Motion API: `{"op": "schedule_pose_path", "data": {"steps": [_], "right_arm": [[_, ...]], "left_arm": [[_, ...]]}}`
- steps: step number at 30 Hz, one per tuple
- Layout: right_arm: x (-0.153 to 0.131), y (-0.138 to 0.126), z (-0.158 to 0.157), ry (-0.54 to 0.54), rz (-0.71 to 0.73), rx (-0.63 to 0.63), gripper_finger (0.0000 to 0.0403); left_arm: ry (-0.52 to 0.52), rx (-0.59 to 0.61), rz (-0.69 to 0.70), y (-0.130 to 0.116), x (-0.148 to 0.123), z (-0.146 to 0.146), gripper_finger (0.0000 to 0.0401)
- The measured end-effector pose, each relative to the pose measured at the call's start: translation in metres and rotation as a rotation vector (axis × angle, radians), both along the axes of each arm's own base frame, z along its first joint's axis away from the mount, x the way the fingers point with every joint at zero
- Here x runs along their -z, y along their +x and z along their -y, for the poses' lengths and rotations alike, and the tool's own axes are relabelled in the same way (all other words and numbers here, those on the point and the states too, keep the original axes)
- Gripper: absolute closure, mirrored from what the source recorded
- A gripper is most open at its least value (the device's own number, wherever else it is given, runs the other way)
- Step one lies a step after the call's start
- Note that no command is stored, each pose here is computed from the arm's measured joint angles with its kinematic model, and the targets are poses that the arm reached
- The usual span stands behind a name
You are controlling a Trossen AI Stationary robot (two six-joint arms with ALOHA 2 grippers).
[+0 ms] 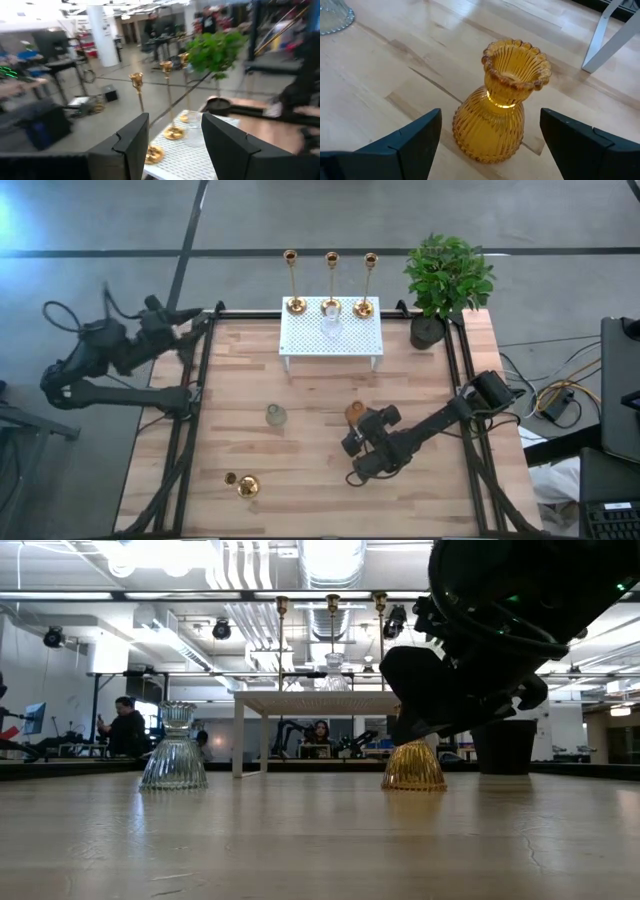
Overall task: Pick & Place candle stick holders
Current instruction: Put the yellow glass candle holder on the shelf
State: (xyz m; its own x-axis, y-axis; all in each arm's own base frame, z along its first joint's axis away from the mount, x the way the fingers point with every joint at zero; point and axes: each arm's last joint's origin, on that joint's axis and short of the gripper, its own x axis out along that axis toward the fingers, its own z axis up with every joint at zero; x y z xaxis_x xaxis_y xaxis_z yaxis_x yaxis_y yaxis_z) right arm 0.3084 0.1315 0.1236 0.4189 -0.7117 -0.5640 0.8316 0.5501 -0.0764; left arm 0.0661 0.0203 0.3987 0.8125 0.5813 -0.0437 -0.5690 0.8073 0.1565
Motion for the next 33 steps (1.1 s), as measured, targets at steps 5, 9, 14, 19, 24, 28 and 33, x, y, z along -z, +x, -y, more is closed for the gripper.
{"op": "schedule_pose_path", "data": {"steps": [5,9,14,19,24,28,33], "right_arm": [[0.0,0.001,0.004,0.0,0.002,0.015,0.0078],[0.0,0.002,0.004,0.0,0.007,0.018,0.0078],[-0.001,0.002,0.006,-0.019,0.021,0.025,0.0078],[0.002,0.005,0.015,-0.014,0.029,0.054,0.0078],[0.002,0.008,0.021,-0.003,0.042,0.076,0.0079],[0.002,0.009,0.023,-0.004,0.039,0.08,0.0098],[0.003,0.008,0.023,-0.001,0.035,0.08,0.0141]], "left_arm": [[-0.13,0.03,-0.001,-0.005,0.025,0.001,0.0213],[-0.176,0.043,0.032,-0.01,0.042,0.002,0.0213],[-0.183,0.064,0.088,-0.023,0.059,0.004,0.0213],[-0.182,0.129,0.101,-0.033,0.078,0.006,0.0213],[-0.2,0.202,0.131,-0.041,0.095,0.009,0.0213],[-0.228,0.253,0.171,-0.044,0.105,0.01,0.0213],[-0.28,0.315,0.141,-0.038,0.118,0.012,0.0213]]}}
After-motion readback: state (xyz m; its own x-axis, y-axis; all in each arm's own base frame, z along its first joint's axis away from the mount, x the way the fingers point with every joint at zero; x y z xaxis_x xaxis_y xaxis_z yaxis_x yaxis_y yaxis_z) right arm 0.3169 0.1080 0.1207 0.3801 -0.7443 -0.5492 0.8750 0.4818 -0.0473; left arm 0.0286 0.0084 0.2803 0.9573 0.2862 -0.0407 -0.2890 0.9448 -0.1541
